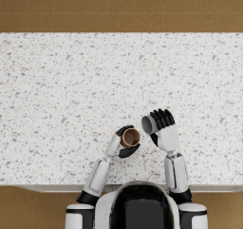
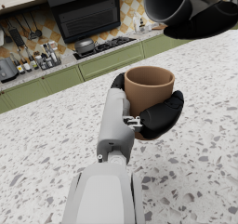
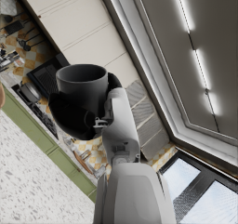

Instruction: Pick up two cups and pour the berry on the right into the cup on the left

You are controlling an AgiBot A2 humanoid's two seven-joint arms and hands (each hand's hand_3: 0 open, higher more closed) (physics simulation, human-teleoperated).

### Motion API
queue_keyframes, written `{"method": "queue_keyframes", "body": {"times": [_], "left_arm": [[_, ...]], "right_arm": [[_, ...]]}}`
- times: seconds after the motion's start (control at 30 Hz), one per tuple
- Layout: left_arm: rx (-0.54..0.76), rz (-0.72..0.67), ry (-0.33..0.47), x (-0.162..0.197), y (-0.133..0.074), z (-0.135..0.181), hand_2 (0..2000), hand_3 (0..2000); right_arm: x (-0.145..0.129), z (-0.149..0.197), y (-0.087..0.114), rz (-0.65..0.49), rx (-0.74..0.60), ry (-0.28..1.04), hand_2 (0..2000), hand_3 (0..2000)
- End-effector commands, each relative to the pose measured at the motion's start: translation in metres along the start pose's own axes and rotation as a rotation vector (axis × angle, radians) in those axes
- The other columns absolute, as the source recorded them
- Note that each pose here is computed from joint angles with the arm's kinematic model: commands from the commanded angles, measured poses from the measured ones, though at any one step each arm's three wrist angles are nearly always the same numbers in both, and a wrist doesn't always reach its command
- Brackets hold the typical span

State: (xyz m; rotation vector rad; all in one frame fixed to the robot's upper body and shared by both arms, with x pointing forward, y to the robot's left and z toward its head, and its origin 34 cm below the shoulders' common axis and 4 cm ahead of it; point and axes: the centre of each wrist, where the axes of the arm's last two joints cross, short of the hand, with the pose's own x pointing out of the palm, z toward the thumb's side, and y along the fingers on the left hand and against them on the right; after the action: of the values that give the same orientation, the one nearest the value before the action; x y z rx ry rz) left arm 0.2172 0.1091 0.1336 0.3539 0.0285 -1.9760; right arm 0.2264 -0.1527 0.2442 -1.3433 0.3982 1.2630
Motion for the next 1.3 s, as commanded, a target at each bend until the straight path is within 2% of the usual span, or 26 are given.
{"method": "queue_keyframes", "body": {"times": [0.03, 0.13, 0.17, 0.23, 0.37, 0.57, 0.63, 0.73, 0.77, 0.8, 0.87, 0.93, 0.97, 1.0, 1.07, 1.23, 1.3], "left_arm": [[0.011, 0.01, -0.002, -0.002, 0.004, 0.002, 2000, 1280], [0.011, 0.008, -0.005, -0.001, 0.004, 0.003, 2000, 1280], [0.016, 0.005, -0.008, 0.0, 0.006, 0.004, 2000, 1280], [0.015, 0.01, -0.01, -0.001, 0.008, 0.003, 2000, 1280], [0.014, 0.012, -0.013, -0.001, 0.008, 0.003, 2000, 1280], [-0.003, 0.011, -0.017, 0.001, 0.007, -0.001, 2000, 1280], [0.017, 0.021, -0.02, -0.001, 0.012, 0.004, 2000, 1280], [0.0, 0.015, -0.022, 0.001, 0.009, 0.0, 2000, 1280], [0.02, 0.024, -0.025, -0.001, 0.015, 0.005, 2000, 1280], [0.002, 0.017, -0.024, 0.001, 0.011, 0.0, 2000, 1280], [0.016, 0.021, -0.028, 0.001, 0.017, 0.004, 2000, 1280], [0.0, 0.016, -0.028, 0.002, 0.013, 0.0, 2000, 1280], [0.013, 0.018, -0.031, 0.002, 0.018, 0.003, 2000, 1280], [0.008, 0.019, -0.032, 0.002, 0.019, 0.002, 2000, 1280], [-0.005, 0.014, -0.032, 0.003, 0.015, -0.002, 2000, 1280], [-0.003, 0.012, -0.037, 0.005, 0.021, -0.001, 2000, 1280], [-0.015, 0.011, -0.037, 0.005, 0.017, -0.004, 2000, 1280]], "right_arm": [[-0.005, 0.004, 0.0, -0.02, -0.014, 0.015, 2000, 1280], [-0.001, 0.002, 0.001, -0.002, -0.003, 0.042, 2000, 1280], [-0.01, 0.008, 0.001, -0.038, -0.022, 0.071, 2000, 1280], [-0.004, 0.003, 0.003, -0.012, 0.0, 0.136, 2000, 1280], [-0.013, 0.01, 0.002, -0.049, -0.017, 0.189, 2000, 1280], [-0.009, 0.008, 0.005, -0.027, 0.005, 0.378, 2000, 1280], [-0.009, 0.009, 0.005, -0.028, 0.01, 0.441, 2000, 1280], [-0.01, 0.009, 0.006, -0.029, 0.013, 0.49, 2000, 1280], [-0.015, 0.012, 0.003, -0.061, 0.012, 0.493, 2000, 1280], [-0.016, 0.012, 0.004, -0.061, 0.015, 0.501, 2000, 1280], [-0.011, 0.01, 0.006, -0.037, 0.023, 0.565, 2000, 1280], [-0.012, 0.01, 0.006, -0.039, 0.032, 0.627, 2000, 1280], [-0.017, 0.013, 0.004, -0.067, 0.032, 0.643, 2000, 1280], [-0.013, 0.01, 0.006, -0.04, 0.037, 0.665, 2000, 1280], [-0.018, 0.014, 0.003, -0.072, 0.038, 0.675, 2000, 1280], [-0.014, 0.013, 0.006, -0.049, 0.037, 0.692, 2000, 1280], [-0.014, 0.013, 0.006, -0.051, 0.036, 0.693, 2000, 1280]]}}
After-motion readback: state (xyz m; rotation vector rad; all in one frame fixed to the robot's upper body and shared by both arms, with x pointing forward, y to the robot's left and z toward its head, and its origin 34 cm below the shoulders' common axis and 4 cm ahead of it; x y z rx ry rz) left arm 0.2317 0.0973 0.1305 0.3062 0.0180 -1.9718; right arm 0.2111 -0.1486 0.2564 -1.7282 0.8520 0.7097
